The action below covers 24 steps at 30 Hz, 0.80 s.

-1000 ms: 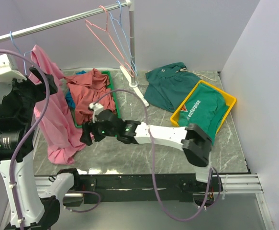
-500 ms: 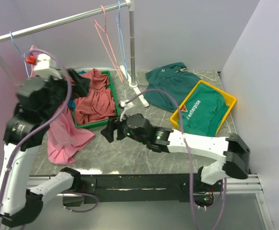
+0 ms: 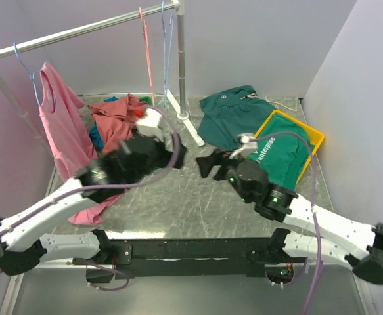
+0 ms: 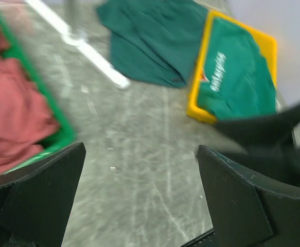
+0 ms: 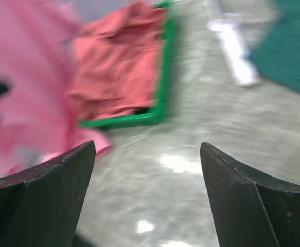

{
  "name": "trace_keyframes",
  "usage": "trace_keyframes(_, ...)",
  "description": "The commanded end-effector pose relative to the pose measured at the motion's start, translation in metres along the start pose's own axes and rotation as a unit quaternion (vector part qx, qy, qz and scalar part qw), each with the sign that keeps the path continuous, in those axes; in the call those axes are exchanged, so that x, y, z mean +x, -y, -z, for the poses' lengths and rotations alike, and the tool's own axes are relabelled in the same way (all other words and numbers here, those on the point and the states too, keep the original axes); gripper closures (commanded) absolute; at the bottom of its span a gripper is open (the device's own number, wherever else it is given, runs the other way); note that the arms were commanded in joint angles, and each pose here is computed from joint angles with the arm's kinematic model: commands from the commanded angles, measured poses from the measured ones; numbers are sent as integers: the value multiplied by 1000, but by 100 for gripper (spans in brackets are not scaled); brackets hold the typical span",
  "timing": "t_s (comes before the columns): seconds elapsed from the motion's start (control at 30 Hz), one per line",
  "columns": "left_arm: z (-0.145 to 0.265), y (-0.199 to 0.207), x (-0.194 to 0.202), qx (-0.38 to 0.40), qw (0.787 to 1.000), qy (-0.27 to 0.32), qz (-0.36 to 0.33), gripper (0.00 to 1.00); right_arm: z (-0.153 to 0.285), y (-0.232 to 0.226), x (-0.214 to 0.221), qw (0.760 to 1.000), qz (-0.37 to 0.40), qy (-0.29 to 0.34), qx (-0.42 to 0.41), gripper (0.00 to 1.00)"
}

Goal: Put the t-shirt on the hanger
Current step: Reset both arms

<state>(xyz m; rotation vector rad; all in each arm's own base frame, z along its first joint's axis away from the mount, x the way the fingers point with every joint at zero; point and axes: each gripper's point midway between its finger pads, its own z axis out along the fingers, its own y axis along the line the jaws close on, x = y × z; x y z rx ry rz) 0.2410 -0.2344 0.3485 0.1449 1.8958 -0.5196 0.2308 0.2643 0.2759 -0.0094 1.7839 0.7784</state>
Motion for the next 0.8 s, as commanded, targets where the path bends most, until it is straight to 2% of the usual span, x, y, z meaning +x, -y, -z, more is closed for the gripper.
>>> trace_keyframes(0.0, -17, 32, 28, 32, 999, 8, 26, 4, 14, 64, 4, 996, -43, 19, 77, 9)
trace_keyframes(0.03, -21, 40, 30, 50, 998, 17, 35, 4, 16, 71, 6, 995, -48, 22, 83, 9)
trace_keyframes(0.17, -45, 43, 100, 45, 997, -53, 24, 3, 22, 95, 20, 993, -61, 13, 99, 8)
trace_keyframes(0.27, -50, 49, 132, 65, 994, -74, 39, 4, 27, 103, 32, 992, -69, 5, 101, 7)
trace_keyframes(0.37, -44, 47, 142, 85, 992, -69, 61, 4, 28, 107, 42, 992, -79, 0, 96, 7)
trace_keyframes(0.77, -31, 18, 147, 60, 994, -42, 83, 3, 28, 103, 48, 993, -69, -22, 89, 4)
